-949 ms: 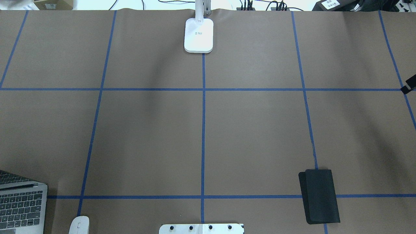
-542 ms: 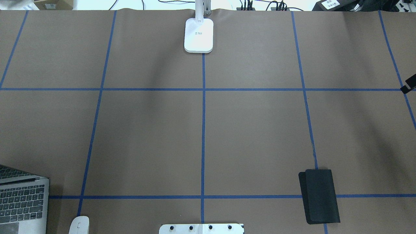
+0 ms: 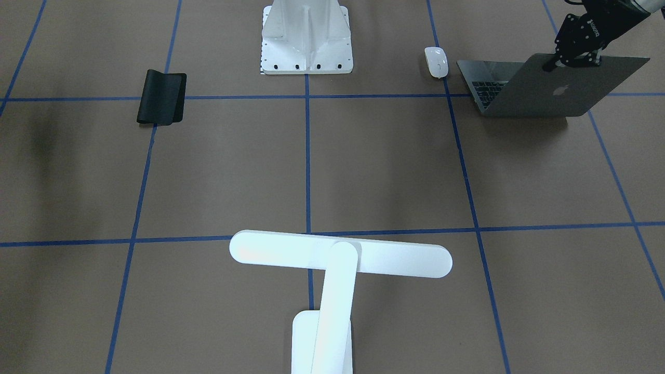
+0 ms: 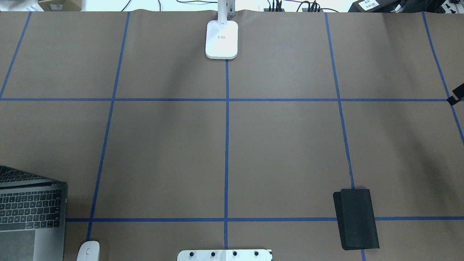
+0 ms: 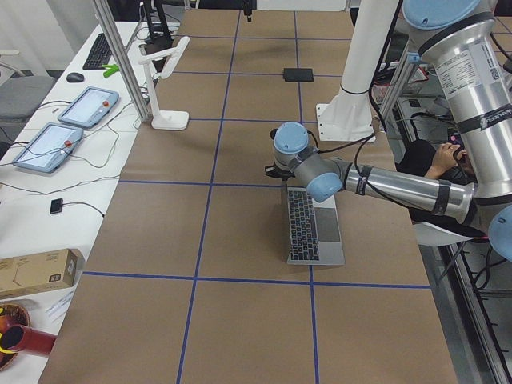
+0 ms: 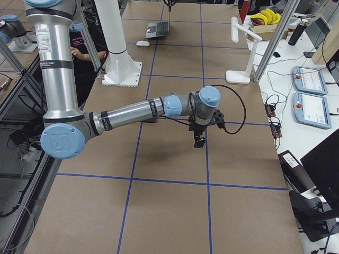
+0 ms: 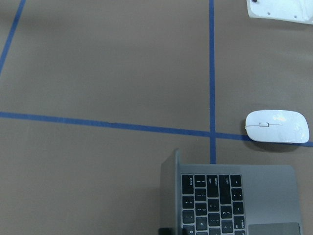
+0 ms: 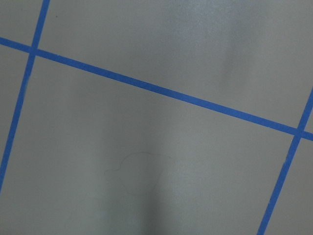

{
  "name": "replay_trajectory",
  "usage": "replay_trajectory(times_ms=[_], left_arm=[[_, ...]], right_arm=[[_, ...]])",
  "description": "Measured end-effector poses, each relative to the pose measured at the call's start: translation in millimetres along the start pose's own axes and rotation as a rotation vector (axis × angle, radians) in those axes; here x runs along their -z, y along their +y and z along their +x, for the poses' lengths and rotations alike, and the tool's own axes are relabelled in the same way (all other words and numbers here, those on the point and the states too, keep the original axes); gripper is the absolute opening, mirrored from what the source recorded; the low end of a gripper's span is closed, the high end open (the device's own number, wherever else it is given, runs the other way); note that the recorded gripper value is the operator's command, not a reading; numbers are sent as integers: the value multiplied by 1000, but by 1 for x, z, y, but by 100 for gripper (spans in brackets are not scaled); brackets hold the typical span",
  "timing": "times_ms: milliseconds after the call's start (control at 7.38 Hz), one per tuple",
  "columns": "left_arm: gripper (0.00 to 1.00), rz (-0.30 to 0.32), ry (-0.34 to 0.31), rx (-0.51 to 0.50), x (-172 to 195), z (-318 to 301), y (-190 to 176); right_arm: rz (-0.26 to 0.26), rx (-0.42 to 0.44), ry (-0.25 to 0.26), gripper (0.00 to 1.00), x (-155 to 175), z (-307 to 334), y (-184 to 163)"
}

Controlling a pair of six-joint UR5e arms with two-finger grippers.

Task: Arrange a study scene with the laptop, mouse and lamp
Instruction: 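Carry the laptop with the left gripper toward the white lamp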

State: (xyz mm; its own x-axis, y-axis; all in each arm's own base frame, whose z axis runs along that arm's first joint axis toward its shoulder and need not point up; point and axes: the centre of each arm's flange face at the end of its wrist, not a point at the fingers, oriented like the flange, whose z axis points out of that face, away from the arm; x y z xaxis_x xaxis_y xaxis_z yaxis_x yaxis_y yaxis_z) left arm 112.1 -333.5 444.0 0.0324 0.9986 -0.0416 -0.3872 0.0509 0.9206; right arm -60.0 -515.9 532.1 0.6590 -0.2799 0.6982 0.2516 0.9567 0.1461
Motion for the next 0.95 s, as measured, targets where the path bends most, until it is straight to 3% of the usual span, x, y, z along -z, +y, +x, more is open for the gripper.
replay_trajectory(times_ms=[407,949], left_arm=[[0,3,-31,-24,0,-62,-83],[1,-52,-104,-52,3,-124,-215]], right_arm=[[1,-13,0,99,1,0,4],[-2,-18,2,99,0,2,11]])
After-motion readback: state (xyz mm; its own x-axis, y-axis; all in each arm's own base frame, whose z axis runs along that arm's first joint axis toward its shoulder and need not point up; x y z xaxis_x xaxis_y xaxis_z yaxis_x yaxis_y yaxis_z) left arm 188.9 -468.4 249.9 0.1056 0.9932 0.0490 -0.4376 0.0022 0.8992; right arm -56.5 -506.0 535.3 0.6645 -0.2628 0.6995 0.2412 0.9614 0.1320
